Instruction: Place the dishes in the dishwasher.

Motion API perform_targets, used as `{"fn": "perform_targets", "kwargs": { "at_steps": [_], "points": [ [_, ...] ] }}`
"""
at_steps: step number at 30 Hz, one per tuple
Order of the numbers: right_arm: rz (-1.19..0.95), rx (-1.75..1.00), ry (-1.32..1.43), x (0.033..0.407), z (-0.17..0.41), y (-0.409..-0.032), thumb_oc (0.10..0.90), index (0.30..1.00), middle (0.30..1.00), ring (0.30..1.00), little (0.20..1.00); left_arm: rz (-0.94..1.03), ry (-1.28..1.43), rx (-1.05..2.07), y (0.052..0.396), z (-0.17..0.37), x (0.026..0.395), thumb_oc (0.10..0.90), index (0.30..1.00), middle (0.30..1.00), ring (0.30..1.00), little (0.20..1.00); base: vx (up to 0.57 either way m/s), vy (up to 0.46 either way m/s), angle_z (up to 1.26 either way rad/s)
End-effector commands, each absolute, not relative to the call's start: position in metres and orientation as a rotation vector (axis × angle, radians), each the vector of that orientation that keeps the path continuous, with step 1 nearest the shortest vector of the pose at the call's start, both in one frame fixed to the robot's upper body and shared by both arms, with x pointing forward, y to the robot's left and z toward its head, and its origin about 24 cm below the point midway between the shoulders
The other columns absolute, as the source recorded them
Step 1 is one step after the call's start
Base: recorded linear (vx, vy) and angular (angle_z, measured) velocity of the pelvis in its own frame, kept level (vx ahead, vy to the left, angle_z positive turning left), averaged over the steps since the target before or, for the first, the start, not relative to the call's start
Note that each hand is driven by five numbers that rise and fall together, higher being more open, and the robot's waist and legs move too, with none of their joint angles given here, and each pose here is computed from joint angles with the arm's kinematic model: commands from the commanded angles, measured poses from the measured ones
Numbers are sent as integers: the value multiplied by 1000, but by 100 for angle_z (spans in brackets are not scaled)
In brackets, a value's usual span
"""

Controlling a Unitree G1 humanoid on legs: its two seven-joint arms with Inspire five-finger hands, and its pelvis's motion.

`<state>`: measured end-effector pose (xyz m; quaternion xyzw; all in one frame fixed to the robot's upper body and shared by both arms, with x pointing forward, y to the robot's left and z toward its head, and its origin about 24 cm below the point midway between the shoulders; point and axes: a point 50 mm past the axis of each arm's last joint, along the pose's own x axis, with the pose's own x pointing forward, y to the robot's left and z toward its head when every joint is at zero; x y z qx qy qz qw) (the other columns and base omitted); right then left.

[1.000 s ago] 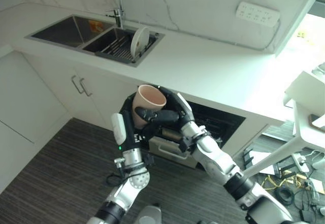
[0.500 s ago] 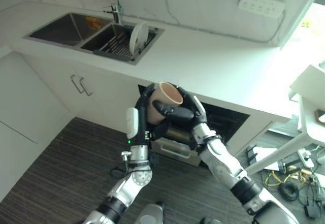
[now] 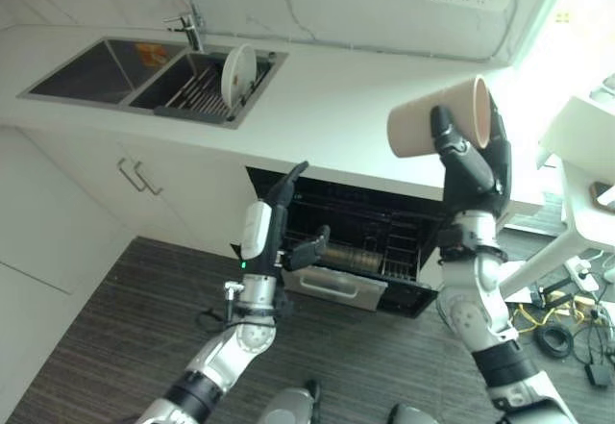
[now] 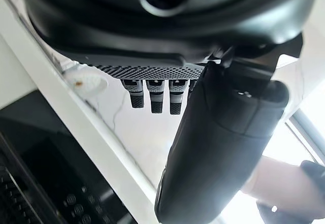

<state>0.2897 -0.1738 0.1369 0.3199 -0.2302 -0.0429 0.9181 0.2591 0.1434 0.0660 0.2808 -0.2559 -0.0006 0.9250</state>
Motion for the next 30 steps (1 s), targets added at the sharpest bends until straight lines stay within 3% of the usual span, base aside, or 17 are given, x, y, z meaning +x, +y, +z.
{"fn": "perform_targets", "kwargs": {
  "at_steps": [1,11,19,24,30],
  "points": [
    [121,658,-780,280,193,-169,400,300,300,300,300,-99,-715,482,138,112,258,800,900,900,900,900,0,0,0],
    [296,625,-790,264,195,-189,400,300,300,300,300,-231,-479,721,165,76,253,800,900,900,900,900,15,-42,8],
    [341,590,-754,273,196,-167,400,300,300,300,300,-218,-418,947,183,60,265,800,900,900,900,900,19,386,12],
    [374,593,-686,266,176,-167,400,300,300,300,300,-142,-380,1004,204,51,259,800,900,900,900,900,131,86,-52],
    [368,595,-622,264,165,-166,400,300,300,300,300,-124,-413,1078,202,43,249,800,900,900,900,900,88,-44,-14]
  ]
}}
